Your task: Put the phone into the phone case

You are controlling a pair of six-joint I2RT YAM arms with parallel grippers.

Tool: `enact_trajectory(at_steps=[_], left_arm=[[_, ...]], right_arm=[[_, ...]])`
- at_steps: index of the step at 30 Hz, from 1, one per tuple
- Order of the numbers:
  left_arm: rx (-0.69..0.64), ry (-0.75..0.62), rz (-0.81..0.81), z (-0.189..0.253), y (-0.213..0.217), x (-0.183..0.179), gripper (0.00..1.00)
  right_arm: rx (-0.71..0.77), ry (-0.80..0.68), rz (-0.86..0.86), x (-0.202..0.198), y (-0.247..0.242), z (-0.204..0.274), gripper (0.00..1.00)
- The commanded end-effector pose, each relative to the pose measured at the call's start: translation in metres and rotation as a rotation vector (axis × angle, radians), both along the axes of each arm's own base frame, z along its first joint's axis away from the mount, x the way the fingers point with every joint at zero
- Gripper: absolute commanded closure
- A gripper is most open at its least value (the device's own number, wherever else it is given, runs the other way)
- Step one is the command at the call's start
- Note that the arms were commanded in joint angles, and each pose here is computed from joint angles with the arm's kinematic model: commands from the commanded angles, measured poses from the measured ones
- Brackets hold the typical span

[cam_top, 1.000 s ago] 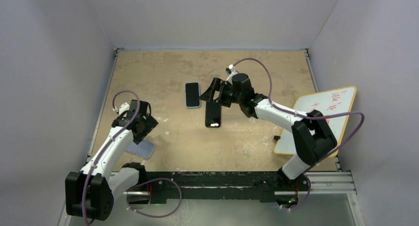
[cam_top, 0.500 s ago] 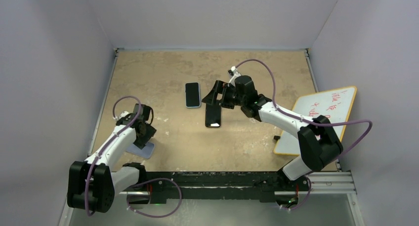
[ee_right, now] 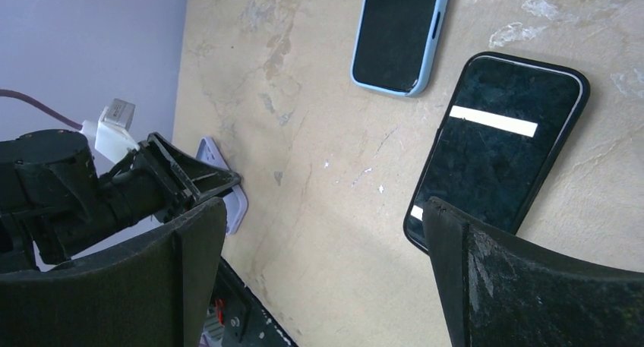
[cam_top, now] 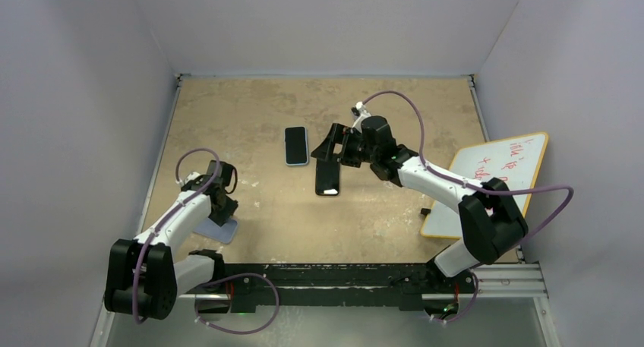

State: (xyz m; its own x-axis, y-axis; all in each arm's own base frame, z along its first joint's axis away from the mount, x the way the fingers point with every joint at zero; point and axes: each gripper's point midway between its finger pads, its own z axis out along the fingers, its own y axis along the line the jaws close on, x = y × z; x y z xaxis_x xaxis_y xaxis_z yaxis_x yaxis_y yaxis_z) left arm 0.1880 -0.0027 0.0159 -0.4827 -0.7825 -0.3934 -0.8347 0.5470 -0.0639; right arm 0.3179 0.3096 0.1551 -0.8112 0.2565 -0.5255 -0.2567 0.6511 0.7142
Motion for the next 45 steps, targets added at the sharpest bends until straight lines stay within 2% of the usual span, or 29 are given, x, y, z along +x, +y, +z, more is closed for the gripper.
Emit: enact_trajectory(at_steps=[1,5,6,9,13,17,23,28,36,45], left_arm=[[-0.003,-0.032,-0.029,0.001,-0.001,0.009,0.75],[-0.024,-0.056,-0.077,0.006,-0.006,0.014,0.99],[-0.035,-0.068,-0.098,0.008,-0.009,0.018,1.00],[-0.072,-0.107,-0.171,0.013,-0.020,0.027,1.00],[-0.124,-0.208,-0.331,0.027,-0.045,0.046,1.00],[-0.166,-0.298,-0.495,0.044,-0.079,0.059,1.00],[-0.216,-0.376,-0.750,0.058,-0.131,0.066,1.00],[-0.289,-0.415,-0.920,0.062,-0.167,0.057,1.00],[-0.314,-0.375,-1.041,0.052,-0.198,0.038,1.00],[-0.342,-0.347,-1.107,0.044,-0.217,0.026,1.00]], right_arm=[[-0.038,-0.005,-0.067,0.005,-0.012,0.007,0.01],[-0.080,-0.010,-0.137,0.010,-0.024,0.009,0.01],[-0.088,-0.012,-0.157,0.011,-0.028,0.010,0.01],[-0.128,-0.002,-0.237,0.015,-0.041,0.010,0.01],[-0.258,0.065,-0.373,0.021,-0.068,0.002,0.01],[-0.384,0.175,-0.549,0.022,-0.101,-0.012,0.01],[-0.403,0.310,-0.775,0.028,-0.140,-0.037,0.02],[-0.428,0.401,-0.900,0.036,-0.168,-0.056,0.03],[-0.437,0.472,-0.951,0.061,-0.191,-0.080,0.03],[-0.501,0.595,-1.043,0.058,-0.217,-0.109,0.03]])
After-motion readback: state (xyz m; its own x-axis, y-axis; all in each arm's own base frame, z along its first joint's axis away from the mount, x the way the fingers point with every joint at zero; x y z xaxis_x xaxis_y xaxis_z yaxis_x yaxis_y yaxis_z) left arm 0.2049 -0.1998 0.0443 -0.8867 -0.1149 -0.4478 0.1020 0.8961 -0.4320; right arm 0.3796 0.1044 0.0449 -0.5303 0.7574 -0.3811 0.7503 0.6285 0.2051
